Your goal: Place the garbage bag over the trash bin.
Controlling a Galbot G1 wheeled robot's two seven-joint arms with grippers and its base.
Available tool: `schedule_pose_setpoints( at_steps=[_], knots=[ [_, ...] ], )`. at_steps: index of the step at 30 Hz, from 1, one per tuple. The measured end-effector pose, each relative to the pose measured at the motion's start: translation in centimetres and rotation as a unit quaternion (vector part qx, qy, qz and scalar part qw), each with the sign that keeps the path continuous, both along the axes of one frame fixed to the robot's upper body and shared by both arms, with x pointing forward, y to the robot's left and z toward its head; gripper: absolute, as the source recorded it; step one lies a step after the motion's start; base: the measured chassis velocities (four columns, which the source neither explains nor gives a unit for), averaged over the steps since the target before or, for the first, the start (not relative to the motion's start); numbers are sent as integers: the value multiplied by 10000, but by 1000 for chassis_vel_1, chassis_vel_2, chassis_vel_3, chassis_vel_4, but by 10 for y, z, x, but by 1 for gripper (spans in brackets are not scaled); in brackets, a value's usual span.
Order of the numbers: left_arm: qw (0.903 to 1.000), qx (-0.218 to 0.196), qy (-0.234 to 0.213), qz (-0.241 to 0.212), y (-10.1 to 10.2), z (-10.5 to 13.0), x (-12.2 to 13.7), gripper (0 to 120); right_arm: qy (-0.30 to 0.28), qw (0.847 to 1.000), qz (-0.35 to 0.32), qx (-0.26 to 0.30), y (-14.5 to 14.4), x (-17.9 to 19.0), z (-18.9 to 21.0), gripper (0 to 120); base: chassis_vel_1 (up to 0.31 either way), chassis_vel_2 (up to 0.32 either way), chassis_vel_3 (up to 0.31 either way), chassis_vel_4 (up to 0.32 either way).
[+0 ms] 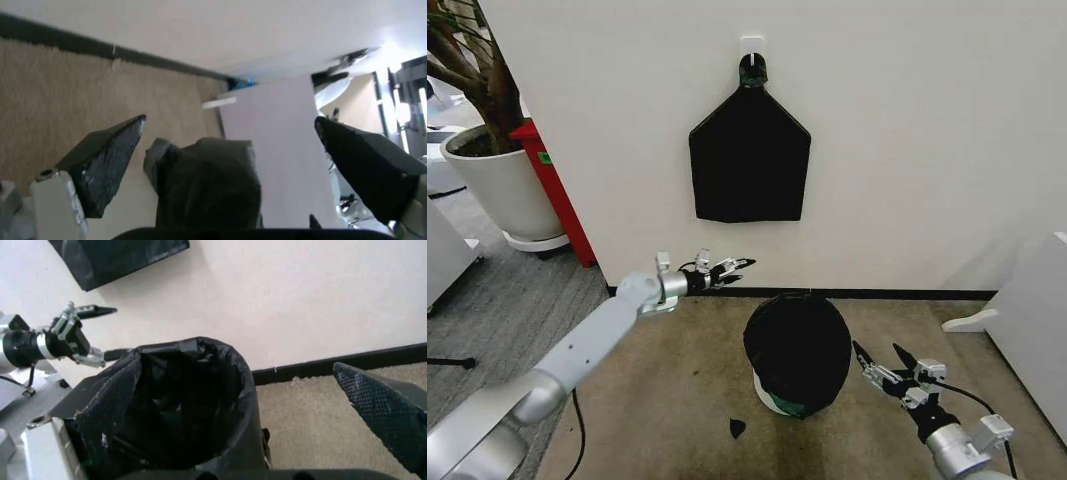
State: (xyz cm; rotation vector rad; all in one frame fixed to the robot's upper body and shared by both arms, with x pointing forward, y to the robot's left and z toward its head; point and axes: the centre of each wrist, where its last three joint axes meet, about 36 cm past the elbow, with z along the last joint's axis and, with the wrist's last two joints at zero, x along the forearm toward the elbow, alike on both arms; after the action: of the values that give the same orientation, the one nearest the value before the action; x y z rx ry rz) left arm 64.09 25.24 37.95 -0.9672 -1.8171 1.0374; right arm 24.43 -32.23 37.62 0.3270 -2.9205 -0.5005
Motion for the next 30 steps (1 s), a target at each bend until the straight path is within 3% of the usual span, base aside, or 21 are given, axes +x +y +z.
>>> schedule_pose_setpoints(
  at_steps=[4, 10, 30],
  knots=[
    [9991, 324, 117, -264, -13, -7, -2, 100, -37, 10000, -67, 8, -6, -4, -6, 100, 0, 0, 0, 0],
    [9971, 625, 117, -410, -15, -16, -3, 100, -63, 9998, -168, -9, -17, -10, -10, 100, 0, 0, 0, 0],
    [9963, 757, 236, -346, -12, -50, -16, 100, -28, 9998, -148, 157, -9, -14, -15, 100, 0, 0, 0, 0]
  ],
)
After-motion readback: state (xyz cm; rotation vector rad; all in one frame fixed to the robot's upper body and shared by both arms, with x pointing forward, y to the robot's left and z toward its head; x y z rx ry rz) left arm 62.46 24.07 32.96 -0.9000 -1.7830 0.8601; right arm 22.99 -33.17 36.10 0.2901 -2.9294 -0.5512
